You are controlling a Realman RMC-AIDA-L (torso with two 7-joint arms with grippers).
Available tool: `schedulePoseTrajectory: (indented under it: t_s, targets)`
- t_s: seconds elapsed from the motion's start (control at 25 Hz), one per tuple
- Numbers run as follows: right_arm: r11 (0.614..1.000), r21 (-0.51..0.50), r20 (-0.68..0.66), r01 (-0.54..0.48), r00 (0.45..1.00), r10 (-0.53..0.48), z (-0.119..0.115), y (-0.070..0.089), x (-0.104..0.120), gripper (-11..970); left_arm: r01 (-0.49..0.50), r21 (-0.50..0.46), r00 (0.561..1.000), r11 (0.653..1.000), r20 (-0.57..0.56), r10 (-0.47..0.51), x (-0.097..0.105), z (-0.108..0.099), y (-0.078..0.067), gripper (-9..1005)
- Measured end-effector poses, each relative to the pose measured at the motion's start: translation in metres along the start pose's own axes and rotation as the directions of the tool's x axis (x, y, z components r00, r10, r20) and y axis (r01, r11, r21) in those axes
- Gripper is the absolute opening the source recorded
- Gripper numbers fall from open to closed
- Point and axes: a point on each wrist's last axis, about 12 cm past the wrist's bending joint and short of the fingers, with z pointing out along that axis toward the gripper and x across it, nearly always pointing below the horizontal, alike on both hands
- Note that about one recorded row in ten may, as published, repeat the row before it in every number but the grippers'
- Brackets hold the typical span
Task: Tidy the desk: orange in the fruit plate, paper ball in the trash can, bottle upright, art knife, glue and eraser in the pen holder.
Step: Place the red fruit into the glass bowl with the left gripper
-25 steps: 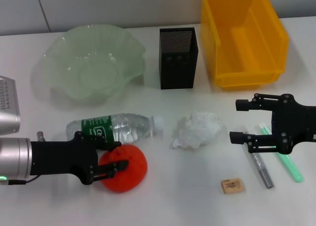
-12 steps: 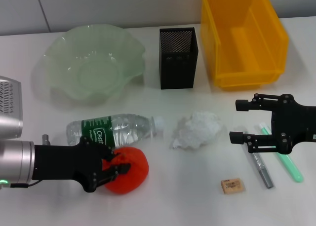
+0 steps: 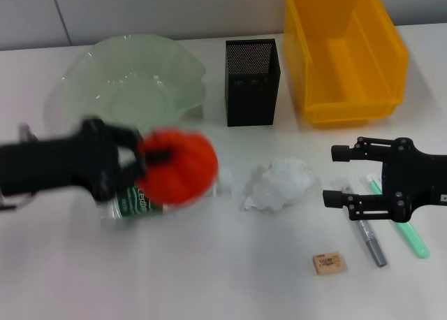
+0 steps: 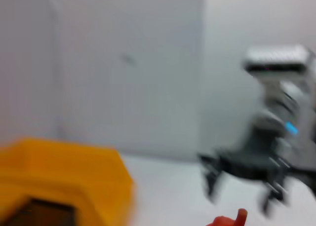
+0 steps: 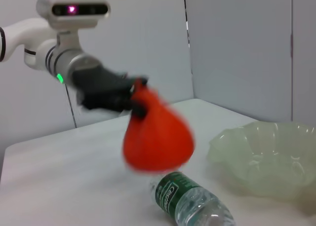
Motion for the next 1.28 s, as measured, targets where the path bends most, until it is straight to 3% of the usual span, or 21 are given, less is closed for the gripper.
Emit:
schedulePoseTrajectory:
  t_s: [0.04,0.08,0.12,0.2,0.36,0.4,0.56,0.64,0.76,0.88,0.96,1.0,1.28]
  targets:
    - [1.000,0.000,0.000,0.000,1.000,0.000,0.000,0.000,0.000,778,0.000,0.000,1.000,1.000,0.000,0.000,0.000,0.000,0.000,116]
    - [1.000,0.001,0.002,-0.004,1.000,0.004,-0.001,0.001,0.001,778,-0.003,-0.075,0.999,0.997,0.042,0.006,-0.006,-0.002,0.010,113]
    - [1.000,0.001,0.002,-0.004,1.000,0.004,-0.001,0.001,0.001,778,-0.003,-0.075,0.999,0.997,0.042,0.006,-0.006,-0.002,0.010,110]
    - [1.000,-0.001,0.004,-0.005,1.000,0.005,-0.001,0.001,0.001,778,0.001,-0.176,0.997,0.984,0.075,0.012,-0.011,0.001,0.026,105]
    - [1.000,-0.008,0.006,-0.008,1.000,0.008,0.000,0.002,0.001,778,0.006,-0.229,0.997,0.973,0.076,0.012,-0.012,0.008,0.036,94]
    - [1.000,-0.015,0.008,-0.012,1.000,0.012,0.001,0.002,0.002,778,0.013,-0.272,0.998,0.962,0.067,0.005,-0.011,0.016,0.047,91]
    - [1.000,-0.018,0.008,-0.014,1.000,0.014,0.001,0.002,0.002,779,0.018,-0.326,0.999,0.945,0.047,-0.002,-0.009,0.030,0.060,91]
    - [1.000,-0.019,0.009,-0.014,1.000,0.014,0.001,0.003,0.002,779,0.002,-0.405,1.000,0.915,0.003,-0.001,-0.004,0.043,0.076,92]
    - [1.000,-0.025,0.011,-0.015,1.000,0.016,0.001,0.004,0.002,779,-0.007,-0.436,1.000,0.900,-0.020,-0.003,-0.002,0.048,0.081,92]
    - [0.999,-0.033,0.013,-0.018,1.000,0.018,0.001,0.005,0.003,779,-0.040,-0.516,0.997,0.856,-0.081,-0.002,0.005,0.057,0.094,93]
    - [0.999,-0.033,0.014,-0.019,1.000,0.019,0.001,0.005,0.003,779,-0.040,-0.516,0.997,0.856,-0.081,-0.002,0.005,0.057,0.094,94]
    - [0.999,-0.033,0.015,-0.019,1.000,0.019,0.001,0.005,0.003,779,-0.052,-0.559,0.996,0.828,-0.094,-0.001,0.011,0.056,0.097,95]
    - [0.999,-0.047,0.019,-0.014,1.000,0.015,0.002,0.005,0.001,778,-0.055,-0.599,0.995,0.799,-0.102,-0.008,0.020,0.048,0.097,106]
